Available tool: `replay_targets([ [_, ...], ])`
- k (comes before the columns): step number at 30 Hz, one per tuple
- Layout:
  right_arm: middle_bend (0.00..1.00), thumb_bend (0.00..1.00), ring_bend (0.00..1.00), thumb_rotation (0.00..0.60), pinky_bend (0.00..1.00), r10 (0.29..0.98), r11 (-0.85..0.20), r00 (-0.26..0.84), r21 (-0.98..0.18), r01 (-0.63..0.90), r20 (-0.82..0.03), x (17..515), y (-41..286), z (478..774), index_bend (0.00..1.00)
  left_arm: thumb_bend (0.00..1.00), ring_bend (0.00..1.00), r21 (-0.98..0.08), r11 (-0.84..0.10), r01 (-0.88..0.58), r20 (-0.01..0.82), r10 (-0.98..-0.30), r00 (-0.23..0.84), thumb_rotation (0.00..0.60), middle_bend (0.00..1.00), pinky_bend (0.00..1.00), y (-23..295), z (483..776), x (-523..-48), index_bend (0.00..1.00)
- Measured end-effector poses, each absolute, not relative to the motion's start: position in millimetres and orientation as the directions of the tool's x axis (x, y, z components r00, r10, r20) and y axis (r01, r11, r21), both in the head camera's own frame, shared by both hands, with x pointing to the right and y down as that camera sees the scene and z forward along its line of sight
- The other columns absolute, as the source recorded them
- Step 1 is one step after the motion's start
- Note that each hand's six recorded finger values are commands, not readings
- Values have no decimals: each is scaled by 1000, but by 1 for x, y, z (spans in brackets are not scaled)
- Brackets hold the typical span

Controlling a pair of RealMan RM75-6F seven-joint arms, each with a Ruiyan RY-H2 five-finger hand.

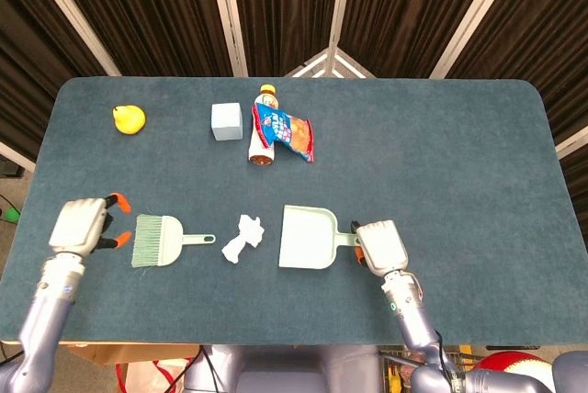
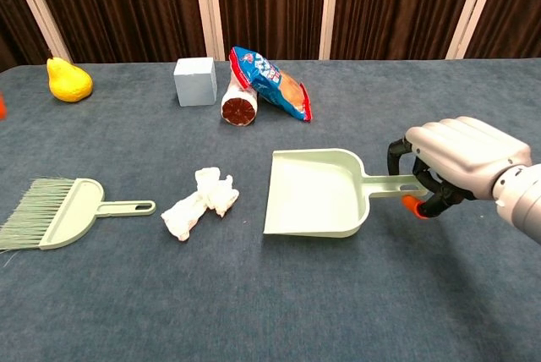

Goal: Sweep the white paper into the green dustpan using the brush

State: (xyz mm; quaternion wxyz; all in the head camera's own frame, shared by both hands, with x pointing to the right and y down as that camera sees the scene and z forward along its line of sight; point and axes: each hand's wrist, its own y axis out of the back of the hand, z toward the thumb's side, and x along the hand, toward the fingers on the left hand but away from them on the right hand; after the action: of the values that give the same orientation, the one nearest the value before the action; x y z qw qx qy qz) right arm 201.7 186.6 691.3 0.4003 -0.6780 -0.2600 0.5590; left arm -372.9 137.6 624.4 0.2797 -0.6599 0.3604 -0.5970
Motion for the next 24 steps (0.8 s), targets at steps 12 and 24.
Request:
replay_targets([
  [12,856,475,871,600,874,802,-548,228,-832,-86,-552,204,182,693,613,375,1000,-690,-709,-148,714,-700,25,600,1000,1000,146,676,-300,456],
  [24,856,475,871,600,874,803,-551,219,-830,-84,-555,209,181,692,613,389,1000,-655,-740,-152,750,-662,-10,600,1000,1000,155,701,-280,452],
])
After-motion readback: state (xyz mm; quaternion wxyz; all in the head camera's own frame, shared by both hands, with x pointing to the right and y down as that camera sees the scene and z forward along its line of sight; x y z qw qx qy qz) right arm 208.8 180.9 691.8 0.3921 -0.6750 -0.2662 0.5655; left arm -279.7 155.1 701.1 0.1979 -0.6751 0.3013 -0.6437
